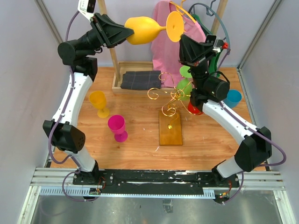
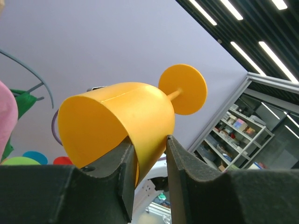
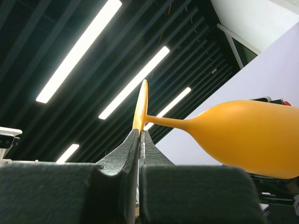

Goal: Take the wine glass off the wine glass rack
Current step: Place the wine glass at the center of the board.

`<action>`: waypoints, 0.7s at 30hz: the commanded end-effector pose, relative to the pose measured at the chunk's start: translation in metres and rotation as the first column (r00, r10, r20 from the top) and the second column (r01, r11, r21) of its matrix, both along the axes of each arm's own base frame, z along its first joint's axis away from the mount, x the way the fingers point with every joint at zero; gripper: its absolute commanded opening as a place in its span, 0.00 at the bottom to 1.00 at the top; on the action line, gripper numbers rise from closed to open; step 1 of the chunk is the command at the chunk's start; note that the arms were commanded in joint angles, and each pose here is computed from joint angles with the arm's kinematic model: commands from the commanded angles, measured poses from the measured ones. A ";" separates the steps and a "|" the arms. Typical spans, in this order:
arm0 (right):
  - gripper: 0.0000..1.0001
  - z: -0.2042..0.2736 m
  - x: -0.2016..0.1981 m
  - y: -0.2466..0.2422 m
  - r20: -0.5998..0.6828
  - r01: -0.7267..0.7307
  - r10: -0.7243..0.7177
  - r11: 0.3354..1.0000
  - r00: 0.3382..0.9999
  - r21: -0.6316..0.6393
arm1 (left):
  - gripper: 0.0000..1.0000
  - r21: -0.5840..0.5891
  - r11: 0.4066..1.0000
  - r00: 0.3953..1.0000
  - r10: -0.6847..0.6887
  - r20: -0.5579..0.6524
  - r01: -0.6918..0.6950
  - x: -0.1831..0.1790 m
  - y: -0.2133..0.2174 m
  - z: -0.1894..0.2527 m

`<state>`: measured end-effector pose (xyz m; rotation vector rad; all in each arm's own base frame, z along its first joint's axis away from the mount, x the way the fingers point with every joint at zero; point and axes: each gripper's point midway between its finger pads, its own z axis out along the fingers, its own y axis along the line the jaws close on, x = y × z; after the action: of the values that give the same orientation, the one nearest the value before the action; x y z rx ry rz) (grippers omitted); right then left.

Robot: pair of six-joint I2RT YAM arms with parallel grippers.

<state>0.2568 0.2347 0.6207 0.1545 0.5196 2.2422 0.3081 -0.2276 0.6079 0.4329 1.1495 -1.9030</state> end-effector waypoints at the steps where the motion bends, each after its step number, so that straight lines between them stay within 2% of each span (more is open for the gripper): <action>1: 0.00 0.013 -0.036 -0.017 0.129 -0.040 0.029 0.996 0.991 0.080 | 0.31 -0.025 1.000 0.997 -0.010 0.083 0.012 -0.030 0.003 0.019; 6: 0.02 0.015 -0.038 -0.016 0.143 -0.045 0.034 0.996 0.989 0.076 | 0.18 -0.031 0.999 0.995 -0.013 0.097 0.016 -0.035 0.005 0.023; 10: 0.13 0.010 -0.035 -0.015 0.128 -0.038 0.029 0.997 0.991 0.071 | 0.01 -0.036 0.999 0.994 -0.011 0.111 0.015 -0.038 0.005 0.027; 12: 0.20 0.005 -0.032 -0.014 0.112 -0.029 0.021 0.997 0.993 0.067 | 0.00 -0.037 0.999 0.993 -0.010 0.117 0.014 -0.040 0.006 0.029; 17: 0.48 -0.008 -0.030 -0.016 0.085 0.021 -0.025 0.998 0.996 0.051 | 0.00 -0.043 0.999 0.989 -0.002 0.145 0.008 -0.048 0.008 0.035; 21: 0.53 -0.011 -0.034 -0.016 0.095 0.035 -0.038 0.999 0.995 0.036 | 0.00 -0.047 0.999 0.983 0.022 0.184 -0.013 -0.054 0.012 0.043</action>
<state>0.2561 0.2336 0.5976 0.1642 0.5319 2.2240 0.2832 -0.2242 0.6259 0.4880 1.0814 -1.8963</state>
